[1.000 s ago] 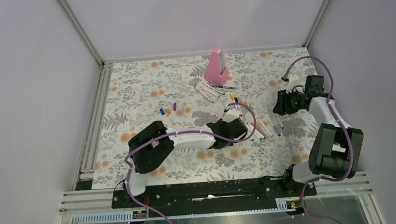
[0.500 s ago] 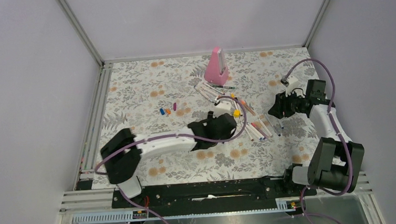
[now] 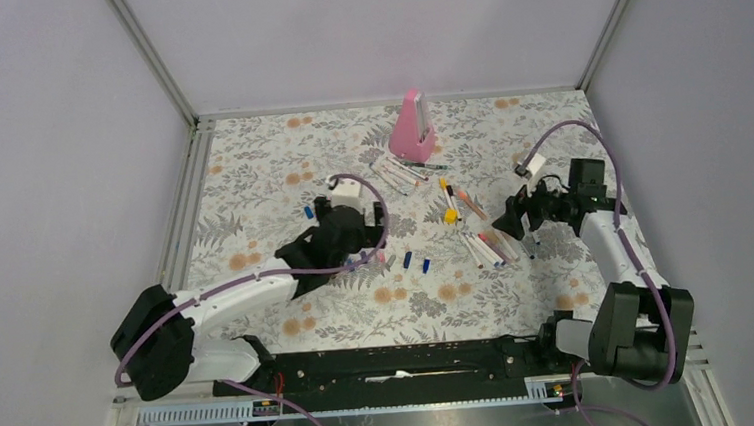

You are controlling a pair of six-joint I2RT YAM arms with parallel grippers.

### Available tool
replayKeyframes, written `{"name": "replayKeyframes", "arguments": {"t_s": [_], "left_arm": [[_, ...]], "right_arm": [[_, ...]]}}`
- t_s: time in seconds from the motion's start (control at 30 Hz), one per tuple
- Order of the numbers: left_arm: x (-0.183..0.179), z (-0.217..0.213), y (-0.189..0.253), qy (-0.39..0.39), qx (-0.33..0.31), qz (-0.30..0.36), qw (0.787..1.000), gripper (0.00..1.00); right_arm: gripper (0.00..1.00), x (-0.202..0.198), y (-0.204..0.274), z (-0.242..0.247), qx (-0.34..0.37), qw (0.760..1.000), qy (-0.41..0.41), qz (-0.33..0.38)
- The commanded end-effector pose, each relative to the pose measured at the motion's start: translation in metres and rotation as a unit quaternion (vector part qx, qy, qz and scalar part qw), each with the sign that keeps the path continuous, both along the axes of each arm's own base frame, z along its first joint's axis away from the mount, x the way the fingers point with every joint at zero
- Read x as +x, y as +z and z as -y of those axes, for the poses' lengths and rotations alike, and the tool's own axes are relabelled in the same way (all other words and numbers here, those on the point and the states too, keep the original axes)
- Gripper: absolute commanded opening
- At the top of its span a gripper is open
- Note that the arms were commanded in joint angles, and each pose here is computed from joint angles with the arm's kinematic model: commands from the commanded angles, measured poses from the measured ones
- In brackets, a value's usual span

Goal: Open the pen caps
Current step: Pick up the pen from the center of the board.

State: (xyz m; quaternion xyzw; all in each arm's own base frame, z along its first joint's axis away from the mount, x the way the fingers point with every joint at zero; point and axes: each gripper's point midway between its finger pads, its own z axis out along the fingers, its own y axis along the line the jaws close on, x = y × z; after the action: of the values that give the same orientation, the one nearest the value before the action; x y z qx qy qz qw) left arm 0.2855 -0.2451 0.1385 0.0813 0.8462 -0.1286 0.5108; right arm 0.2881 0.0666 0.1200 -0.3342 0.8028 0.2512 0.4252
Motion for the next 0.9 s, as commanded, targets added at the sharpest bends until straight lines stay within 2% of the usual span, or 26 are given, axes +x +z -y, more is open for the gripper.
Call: {"name": "replayKeyframes", "arguments": {"t_s": [0.0,0.17,0.37,0.87], "left_arm": [[0.007,-0.024,0.011,0.004,-0.023,0.079,0.997,0.99],[-0.006,-0.044,0.005,0.015,-0.057,0.119,0.991,0.99],[-0.012,-0.048,0.007,0.010,-0.076,0.132,0.988,0.99],[-0.011,-0.046,0.002,0.009,-0.073,0.126,0.989,0.99]], "right_arm": [[0.81,0.012,0.005,-0.017,-0.053,0.996,0.069,0.037],[0.80,0.033,-0.008,-0.023,-0.095,0.993,0.077,0.006],[0.74,0.066,-0.028,-0.028,-0.148,0.986,0.064,-0.046],[0.53,0.099,-0.084,-0.033,-0.224,0.965,0.022,-0.133]]}}
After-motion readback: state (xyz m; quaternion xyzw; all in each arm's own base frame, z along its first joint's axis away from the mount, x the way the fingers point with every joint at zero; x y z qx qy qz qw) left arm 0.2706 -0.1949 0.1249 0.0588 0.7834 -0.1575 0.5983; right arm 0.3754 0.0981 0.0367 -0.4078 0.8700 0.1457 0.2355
